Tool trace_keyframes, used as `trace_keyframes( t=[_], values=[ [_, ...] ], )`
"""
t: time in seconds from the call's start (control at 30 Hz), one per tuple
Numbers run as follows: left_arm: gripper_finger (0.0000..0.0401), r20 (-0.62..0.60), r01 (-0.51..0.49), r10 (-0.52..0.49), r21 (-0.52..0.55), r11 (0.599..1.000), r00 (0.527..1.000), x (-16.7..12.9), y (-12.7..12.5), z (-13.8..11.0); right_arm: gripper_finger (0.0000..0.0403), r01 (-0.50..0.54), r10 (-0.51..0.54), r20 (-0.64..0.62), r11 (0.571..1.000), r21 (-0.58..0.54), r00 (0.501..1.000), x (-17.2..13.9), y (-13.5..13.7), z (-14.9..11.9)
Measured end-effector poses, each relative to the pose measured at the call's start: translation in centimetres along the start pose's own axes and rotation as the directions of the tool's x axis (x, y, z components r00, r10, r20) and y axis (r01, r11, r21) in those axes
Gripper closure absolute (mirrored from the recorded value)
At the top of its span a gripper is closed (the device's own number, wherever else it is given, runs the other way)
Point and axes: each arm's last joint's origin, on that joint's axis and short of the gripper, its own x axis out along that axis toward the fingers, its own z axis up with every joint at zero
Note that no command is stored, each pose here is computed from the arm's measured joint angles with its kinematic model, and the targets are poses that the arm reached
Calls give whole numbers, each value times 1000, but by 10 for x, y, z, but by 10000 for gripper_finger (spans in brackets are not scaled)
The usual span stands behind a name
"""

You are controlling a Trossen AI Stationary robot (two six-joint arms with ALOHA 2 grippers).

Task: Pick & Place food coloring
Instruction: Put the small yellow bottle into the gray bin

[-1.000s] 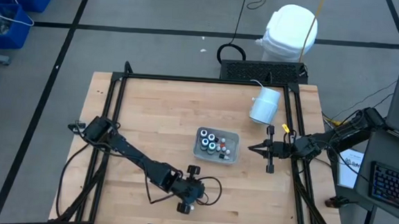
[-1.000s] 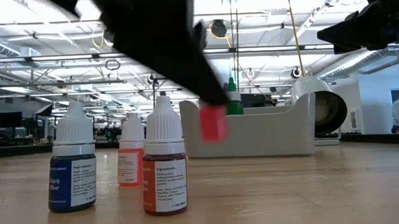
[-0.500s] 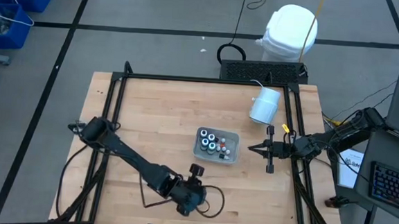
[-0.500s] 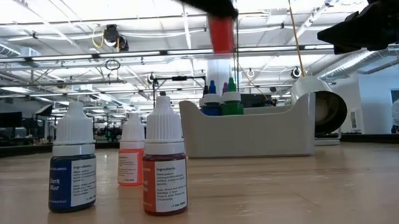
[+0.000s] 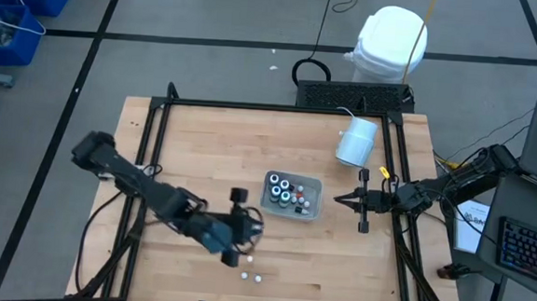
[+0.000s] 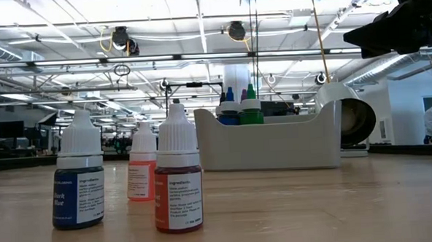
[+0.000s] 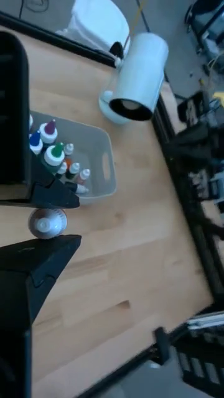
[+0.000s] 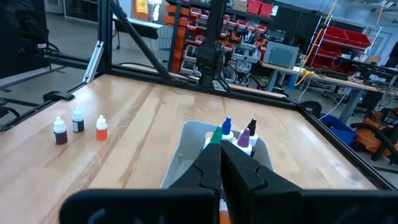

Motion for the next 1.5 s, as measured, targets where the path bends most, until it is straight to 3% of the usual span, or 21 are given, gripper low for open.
trace_keyframes(
  t=[0.17,0.4,0.63,1.5],
  values=[
    [338,74,-13,20,-95,995,997,-12,8,-41,403,0,0,2,1000,1,1000,0,0,0],
    [338,153,18,24,-266,964,988,-5,7,-115,403,0,0,2,1000,9,1000,0,0,0],
    [338,237,86,-4,-338,937,972,8,-2,-149,403,1,-1,9,1000,12,1000,0,0,1],
    [337,243,72,16,-350,934,970,10,1,-153,403,5,-5,15,1000,15,1000,0,0,2]
  ],
)
